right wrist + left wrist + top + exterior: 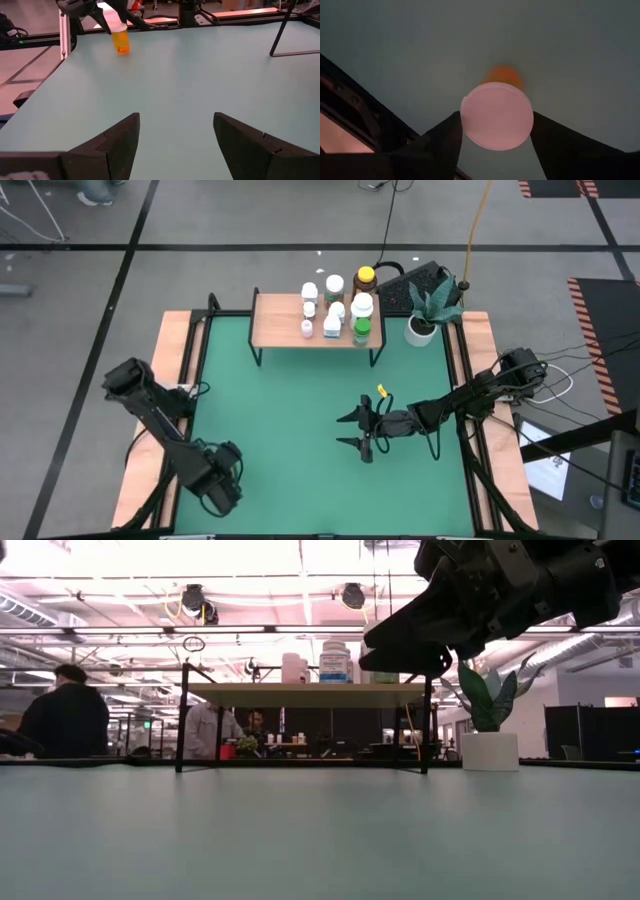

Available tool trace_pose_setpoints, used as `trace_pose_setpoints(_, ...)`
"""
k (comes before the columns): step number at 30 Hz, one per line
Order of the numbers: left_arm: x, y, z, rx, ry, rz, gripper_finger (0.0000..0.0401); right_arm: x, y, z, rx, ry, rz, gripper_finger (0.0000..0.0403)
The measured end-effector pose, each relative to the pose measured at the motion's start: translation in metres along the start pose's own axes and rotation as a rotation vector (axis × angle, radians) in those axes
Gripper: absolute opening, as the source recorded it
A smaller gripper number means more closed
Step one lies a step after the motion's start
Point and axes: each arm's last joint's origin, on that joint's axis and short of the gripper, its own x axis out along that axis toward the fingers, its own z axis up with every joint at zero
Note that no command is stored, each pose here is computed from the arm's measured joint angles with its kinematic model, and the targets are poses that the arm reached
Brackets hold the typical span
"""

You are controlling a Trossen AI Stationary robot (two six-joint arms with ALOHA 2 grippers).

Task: Pick and place medicine bottles onto shelf by color
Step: Put the orange pill bottle on the shelf

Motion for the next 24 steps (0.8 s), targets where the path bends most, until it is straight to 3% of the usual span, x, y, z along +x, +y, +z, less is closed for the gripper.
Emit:
trace_pose_setpoints(11, -0.064, 0.018, 0.059, 0.039, -0.062, 0.129, 0.0206, 0.000, 0.000, 0.000, 0.001, -0.002, 0.000, 0.0247)
trace_pose_setpoints(15, -0.093, 0.025, 0.092, 0.130, -0.124, 0.041, 0.0217, 0.000, 0.000, 0.000, 0.001, -0.002, 0.000, 0.0247)
trace_pose_setpoints(24, -0.149, 0.076, 0.179, 0.152, -0.299, -0.031, 0.0212, 0.000, -0.001, -0.003, -0.008, 0.028, -0.007, 0.0247)
